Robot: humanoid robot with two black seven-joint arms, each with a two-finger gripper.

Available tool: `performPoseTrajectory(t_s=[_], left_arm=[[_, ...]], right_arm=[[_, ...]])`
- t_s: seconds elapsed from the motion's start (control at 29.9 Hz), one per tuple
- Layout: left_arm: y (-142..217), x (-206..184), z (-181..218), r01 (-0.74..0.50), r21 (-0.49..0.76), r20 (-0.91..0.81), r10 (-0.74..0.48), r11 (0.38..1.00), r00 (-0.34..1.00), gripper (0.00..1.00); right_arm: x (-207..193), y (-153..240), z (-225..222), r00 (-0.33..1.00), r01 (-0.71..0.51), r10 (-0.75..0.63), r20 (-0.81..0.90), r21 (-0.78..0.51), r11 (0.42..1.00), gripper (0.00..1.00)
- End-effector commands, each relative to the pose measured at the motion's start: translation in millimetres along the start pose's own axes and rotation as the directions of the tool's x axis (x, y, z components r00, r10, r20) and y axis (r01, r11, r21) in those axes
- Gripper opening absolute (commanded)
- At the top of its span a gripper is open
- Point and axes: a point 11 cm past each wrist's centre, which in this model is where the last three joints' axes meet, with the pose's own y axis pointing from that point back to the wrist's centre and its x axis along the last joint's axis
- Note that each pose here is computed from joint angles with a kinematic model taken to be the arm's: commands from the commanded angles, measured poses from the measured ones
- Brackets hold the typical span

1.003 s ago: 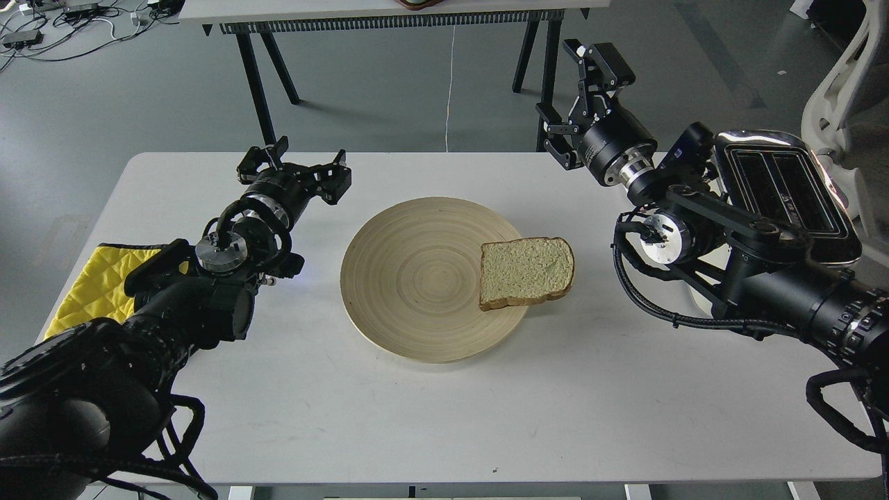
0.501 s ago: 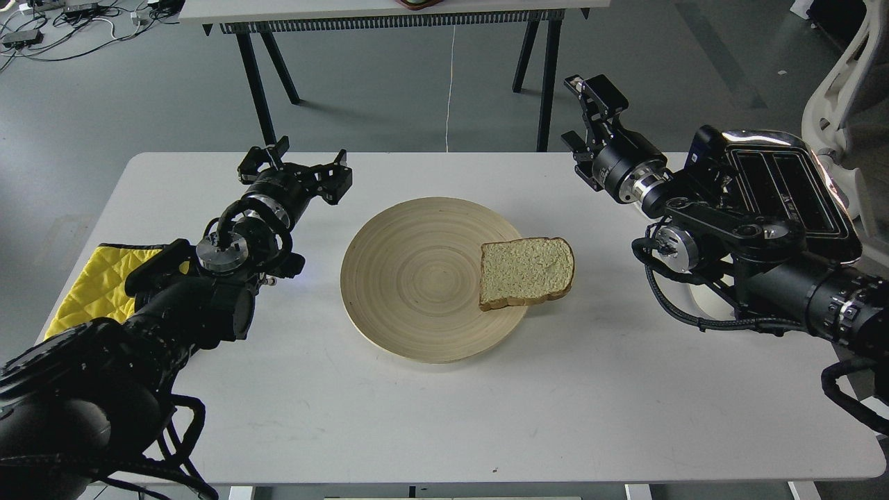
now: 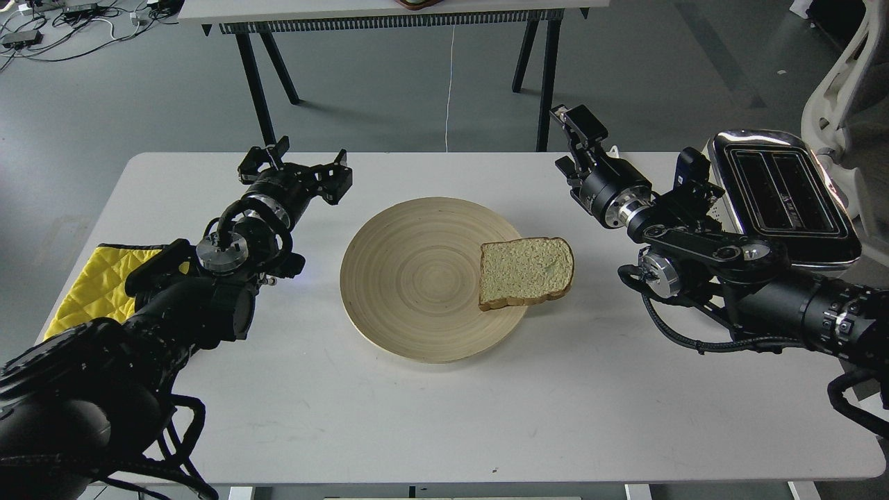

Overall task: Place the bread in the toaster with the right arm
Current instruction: 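Move the right gripper away from the toaster toward the plate, then lower the open right gripper to the bread slice's edge on the plate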

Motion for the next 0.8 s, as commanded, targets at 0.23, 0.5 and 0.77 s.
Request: performPoseTrajectory(t_s=[0.23,0.5,0.77], left_arm=[[0,0,0,0.0,0.0,-0.001,0.0,1.0,1.0,1.0],[0,0,0,0.0,0.0,0.0,0.0,1.0,1.0,1.0],[0,0,0,0.0,0.0,0.0,0.0,1.0,1.0,1.0]], right_arm=[[5,26,17,0.997,-0.025,0.02,-0.08,-0.051,0.998,1.0],[-5,37,35,1.0,-0.021,0.019,-0.016,-0.1,0.995,1.0],[-2,59,46,1.0,-0.007,0.01,0.023,-0.138,0.99,1.0]])
